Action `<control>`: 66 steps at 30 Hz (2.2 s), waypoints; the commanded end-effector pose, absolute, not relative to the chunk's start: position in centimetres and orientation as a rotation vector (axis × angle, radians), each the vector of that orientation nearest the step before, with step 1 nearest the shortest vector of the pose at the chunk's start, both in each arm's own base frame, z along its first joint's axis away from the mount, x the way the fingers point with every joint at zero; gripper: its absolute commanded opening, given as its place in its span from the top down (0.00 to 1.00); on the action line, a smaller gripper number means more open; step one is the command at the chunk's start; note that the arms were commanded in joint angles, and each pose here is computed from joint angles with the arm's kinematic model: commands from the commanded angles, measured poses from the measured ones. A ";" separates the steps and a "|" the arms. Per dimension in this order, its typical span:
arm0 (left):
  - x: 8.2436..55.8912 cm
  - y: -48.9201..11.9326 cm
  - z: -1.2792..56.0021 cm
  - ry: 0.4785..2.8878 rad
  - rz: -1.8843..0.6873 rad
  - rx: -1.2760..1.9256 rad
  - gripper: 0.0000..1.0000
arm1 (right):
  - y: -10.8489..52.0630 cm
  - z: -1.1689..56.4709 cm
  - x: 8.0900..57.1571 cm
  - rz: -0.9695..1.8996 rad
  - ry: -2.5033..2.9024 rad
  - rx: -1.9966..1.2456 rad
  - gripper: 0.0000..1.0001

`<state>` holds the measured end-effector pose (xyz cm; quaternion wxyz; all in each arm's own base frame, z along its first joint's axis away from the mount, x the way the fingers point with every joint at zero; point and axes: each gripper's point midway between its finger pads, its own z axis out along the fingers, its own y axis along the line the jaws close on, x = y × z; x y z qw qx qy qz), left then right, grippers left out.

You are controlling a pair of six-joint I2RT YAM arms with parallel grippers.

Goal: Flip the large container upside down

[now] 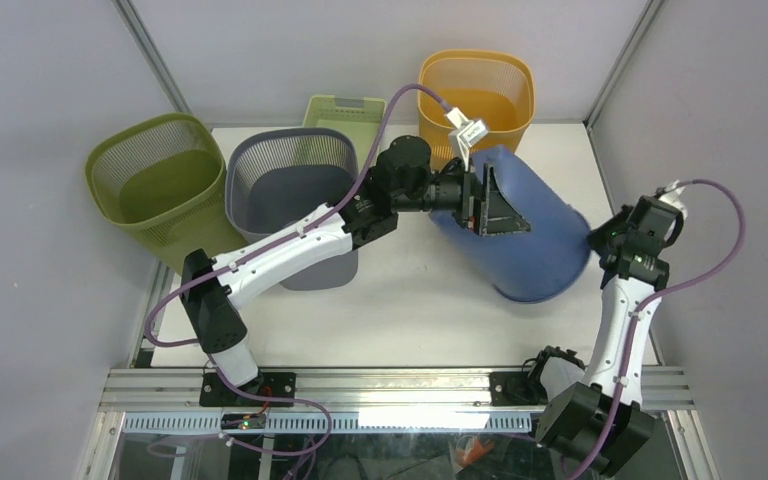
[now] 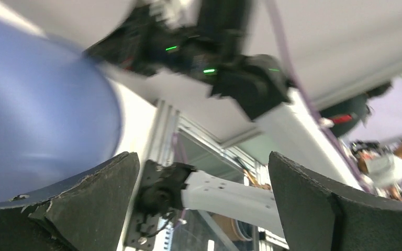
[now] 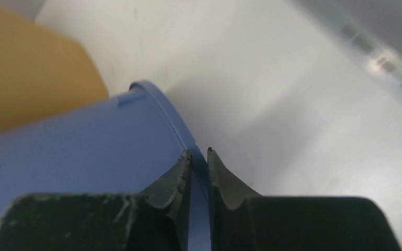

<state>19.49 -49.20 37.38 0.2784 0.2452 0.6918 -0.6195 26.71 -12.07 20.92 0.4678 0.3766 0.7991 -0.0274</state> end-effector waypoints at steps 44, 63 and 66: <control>16.0 -45.5 27.2 2.108 -1.256 0.736 0.01 | 2.4 42.6 22.0 0.503 1.883 0.424 0.02; 22.1 -56.6 30.7 1.850 -1.269 0.951 0.01 | -0.1 40.2 16.7 0.273 1.932 0.667 0.01; 20.3 -51.5 29.7 1.940 -1.192 0.933 0.01 | -2.0 35.1 16.6 0.163 2.027 0.790 0.01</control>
